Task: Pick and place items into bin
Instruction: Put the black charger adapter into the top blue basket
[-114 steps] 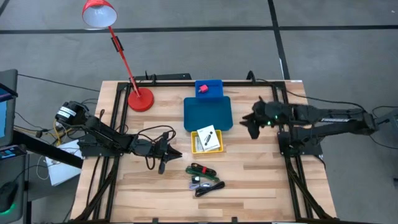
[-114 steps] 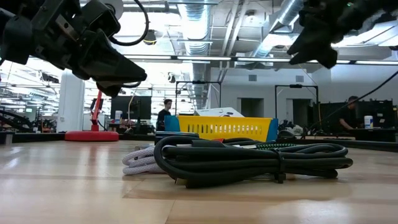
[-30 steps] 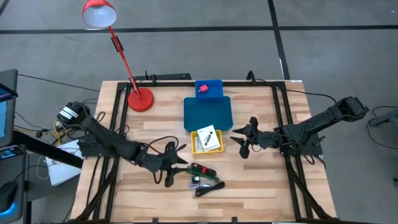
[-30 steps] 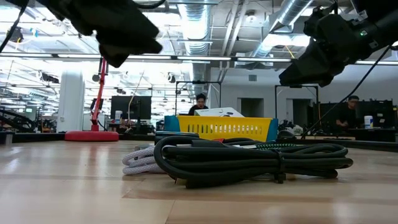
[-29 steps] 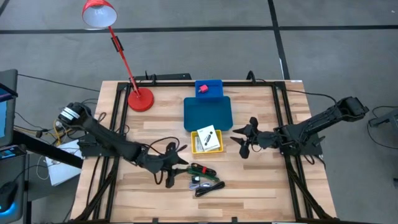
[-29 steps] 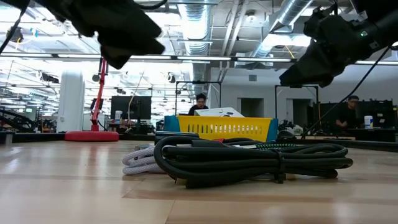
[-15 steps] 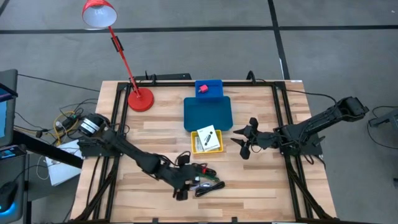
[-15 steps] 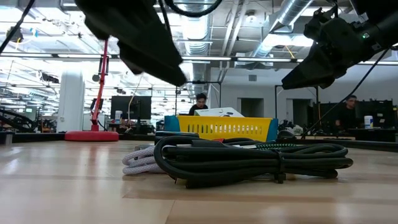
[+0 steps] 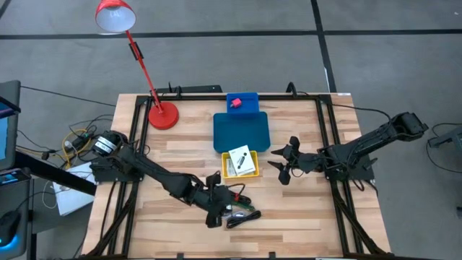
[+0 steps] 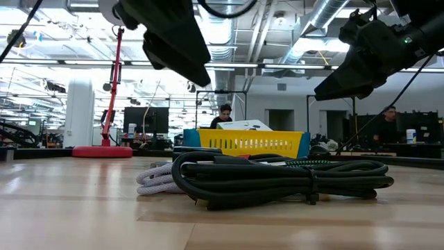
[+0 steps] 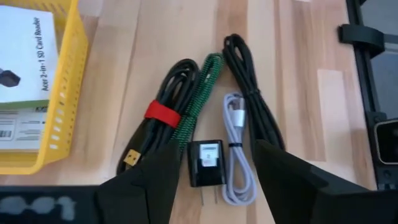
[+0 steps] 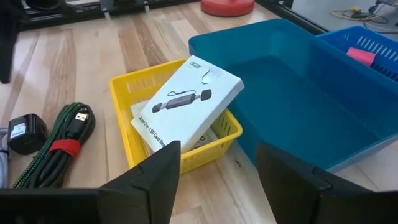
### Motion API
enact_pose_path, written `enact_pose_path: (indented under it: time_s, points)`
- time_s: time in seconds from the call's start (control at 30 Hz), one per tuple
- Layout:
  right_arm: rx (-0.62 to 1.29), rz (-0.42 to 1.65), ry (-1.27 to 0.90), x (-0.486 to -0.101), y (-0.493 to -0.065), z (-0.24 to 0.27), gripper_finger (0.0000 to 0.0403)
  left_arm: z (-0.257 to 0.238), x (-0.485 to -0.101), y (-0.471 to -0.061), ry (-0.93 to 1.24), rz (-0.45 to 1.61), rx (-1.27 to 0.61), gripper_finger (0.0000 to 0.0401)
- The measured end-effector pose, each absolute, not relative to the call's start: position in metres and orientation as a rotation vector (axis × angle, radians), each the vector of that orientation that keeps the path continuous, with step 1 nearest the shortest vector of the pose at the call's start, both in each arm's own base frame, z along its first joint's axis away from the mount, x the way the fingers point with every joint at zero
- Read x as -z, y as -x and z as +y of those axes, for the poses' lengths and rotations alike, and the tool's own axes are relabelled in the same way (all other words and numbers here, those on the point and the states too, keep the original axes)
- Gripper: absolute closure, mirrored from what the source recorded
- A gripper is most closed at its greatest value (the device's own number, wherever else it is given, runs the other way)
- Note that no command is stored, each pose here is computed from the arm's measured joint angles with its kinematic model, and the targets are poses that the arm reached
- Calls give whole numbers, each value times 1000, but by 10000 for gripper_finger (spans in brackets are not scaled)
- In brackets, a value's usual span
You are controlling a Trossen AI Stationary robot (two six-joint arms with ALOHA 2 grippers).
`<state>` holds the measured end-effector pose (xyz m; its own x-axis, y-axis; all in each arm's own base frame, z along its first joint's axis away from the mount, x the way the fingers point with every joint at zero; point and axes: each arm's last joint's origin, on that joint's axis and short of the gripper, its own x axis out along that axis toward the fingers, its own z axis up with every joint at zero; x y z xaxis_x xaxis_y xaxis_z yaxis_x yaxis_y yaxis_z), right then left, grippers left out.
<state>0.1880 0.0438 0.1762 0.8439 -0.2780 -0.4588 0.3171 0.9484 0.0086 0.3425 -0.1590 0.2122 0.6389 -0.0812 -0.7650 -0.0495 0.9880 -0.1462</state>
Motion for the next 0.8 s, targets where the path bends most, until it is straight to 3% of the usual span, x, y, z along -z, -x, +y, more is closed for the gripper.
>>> enact_pose_path:
  time_s: [0.8]
  points:
    - [316,481,-81,-175,-188,44,186,-156,-172,-359,195,991,80,191]
